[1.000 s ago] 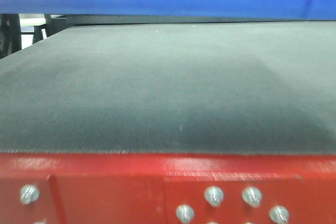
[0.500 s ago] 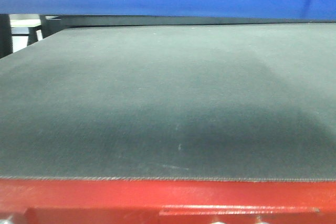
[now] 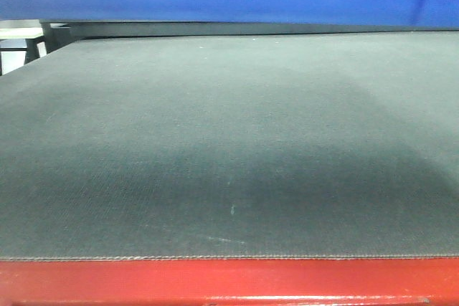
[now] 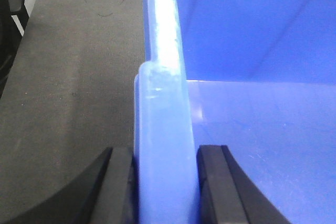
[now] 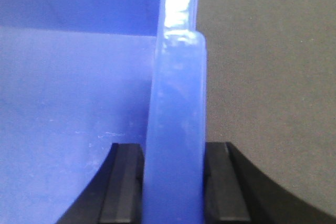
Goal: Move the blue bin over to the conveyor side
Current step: 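Carry the bin with both grippers out over the grey conveyor belt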
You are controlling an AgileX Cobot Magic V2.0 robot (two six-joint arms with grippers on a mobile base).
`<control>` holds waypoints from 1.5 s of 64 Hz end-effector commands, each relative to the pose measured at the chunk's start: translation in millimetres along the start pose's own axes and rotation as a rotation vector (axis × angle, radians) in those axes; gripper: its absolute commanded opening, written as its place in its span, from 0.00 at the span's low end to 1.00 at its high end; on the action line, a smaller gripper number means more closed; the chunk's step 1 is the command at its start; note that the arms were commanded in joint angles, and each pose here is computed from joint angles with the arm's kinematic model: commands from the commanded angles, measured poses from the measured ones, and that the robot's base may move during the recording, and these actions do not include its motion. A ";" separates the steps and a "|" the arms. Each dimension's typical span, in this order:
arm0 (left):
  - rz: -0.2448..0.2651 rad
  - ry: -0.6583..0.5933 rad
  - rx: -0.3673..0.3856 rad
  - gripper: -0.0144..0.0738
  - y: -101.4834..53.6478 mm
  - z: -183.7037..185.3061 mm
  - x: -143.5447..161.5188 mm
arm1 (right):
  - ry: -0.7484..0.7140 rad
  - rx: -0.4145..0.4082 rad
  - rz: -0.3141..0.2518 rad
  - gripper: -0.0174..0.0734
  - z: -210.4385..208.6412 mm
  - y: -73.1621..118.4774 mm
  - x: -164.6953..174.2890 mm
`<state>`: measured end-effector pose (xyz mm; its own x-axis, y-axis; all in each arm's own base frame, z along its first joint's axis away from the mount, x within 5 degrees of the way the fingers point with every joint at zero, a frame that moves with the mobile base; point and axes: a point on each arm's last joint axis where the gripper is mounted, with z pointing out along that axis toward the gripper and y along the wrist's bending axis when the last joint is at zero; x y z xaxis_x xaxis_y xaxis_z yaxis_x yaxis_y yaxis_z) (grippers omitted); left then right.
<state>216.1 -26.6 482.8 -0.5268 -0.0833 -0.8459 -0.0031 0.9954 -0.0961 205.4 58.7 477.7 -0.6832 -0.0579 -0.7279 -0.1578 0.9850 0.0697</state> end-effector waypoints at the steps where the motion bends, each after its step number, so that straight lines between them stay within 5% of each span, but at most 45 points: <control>1: 0.008 -0.132 0.033 0.14 -2.5 -13.0 -12.1 | -0.124 -0.004 -0.009 0.10 -11.4 -1.2 -8.6; 96: 0.008 -0.132 0.033 0.14 -2.5 -13.0 -12.1 | -0.124 -0.004 -0.009 0.10 -11.4 -1.2 -8.6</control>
<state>216.1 -26.7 482.7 -0.5270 -0.0841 -0.8457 -0.0024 0.9952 -0.0975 205.4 58.7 477.7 -0.6832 -0.0579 -0.7279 -0.1578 0.9850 0.0697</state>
